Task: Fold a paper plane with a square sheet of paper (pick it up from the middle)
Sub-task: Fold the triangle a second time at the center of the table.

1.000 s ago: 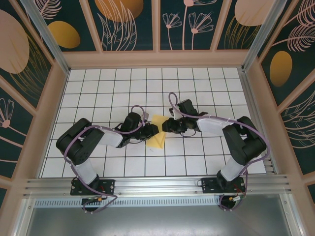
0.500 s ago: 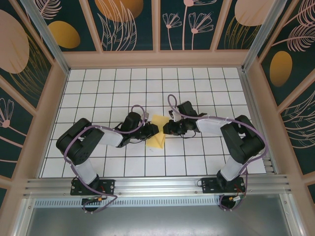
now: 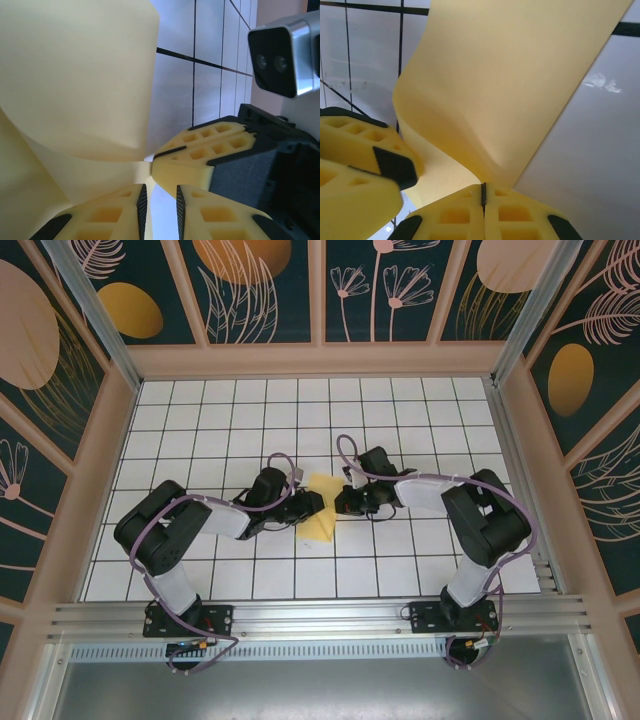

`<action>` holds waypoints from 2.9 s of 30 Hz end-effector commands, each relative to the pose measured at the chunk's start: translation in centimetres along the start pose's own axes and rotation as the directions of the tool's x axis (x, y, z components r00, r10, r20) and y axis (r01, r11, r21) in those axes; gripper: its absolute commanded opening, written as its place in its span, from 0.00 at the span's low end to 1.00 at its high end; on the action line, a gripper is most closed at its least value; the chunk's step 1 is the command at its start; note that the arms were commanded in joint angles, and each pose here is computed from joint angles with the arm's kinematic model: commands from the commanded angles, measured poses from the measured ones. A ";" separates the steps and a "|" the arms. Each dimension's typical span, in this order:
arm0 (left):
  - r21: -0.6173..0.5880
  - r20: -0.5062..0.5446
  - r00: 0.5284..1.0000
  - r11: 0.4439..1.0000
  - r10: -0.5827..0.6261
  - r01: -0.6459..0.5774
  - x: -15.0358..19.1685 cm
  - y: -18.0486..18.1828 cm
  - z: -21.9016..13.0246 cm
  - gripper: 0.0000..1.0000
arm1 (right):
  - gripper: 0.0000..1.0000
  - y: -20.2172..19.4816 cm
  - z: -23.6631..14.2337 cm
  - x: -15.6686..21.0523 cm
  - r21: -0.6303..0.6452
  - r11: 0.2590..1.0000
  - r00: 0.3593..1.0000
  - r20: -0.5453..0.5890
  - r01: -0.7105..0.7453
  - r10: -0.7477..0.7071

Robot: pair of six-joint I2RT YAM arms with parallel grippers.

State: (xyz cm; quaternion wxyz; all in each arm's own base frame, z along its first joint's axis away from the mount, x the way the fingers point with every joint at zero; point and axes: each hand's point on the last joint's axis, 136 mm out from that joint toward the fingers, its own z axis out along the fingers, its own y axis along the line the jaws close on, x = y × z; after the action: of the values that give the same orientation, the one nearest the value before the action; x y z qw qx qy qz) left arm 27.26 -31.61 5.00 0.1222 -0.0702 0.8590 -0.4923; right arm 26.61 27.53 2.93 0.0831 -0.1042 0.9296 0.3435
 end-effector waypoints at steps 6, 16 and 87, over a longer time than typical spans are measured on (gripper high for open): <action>0.041 -0.022 0.998 0.997 0.059 -0.058 0.1 -1.7 0.5 0.27 | 0.05 -0.2 0.3 -1.2 0.039 0.999 0.999 0.012 0.036 -0.036; 0.019 -0.041 0.998 0.998 0.056 -0.056 0.5 -1.2 1.1 0.26 | 0.05 -0.7 0.5 -1.2 0.066 0.997 0.999 0.011 0.034 -0.035; -0.171 -0.024 1.000 0.985 0.002 -0.006 0.5 2.9 1.2 0.23 | 0.08 -0.2 1.2 -2.9 0.047 0.997 0.997 0.031 0.069 -0.070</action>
State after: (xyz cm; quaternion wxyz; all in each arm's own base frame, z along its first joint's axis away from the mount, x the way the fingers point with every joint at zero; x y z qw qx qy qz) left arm 27.12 -31.28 2.45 0.1100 -0.0730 0.8930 -0.4302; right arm 28.64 27.92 2.17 0.0983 -0.1147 0.9355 0.3193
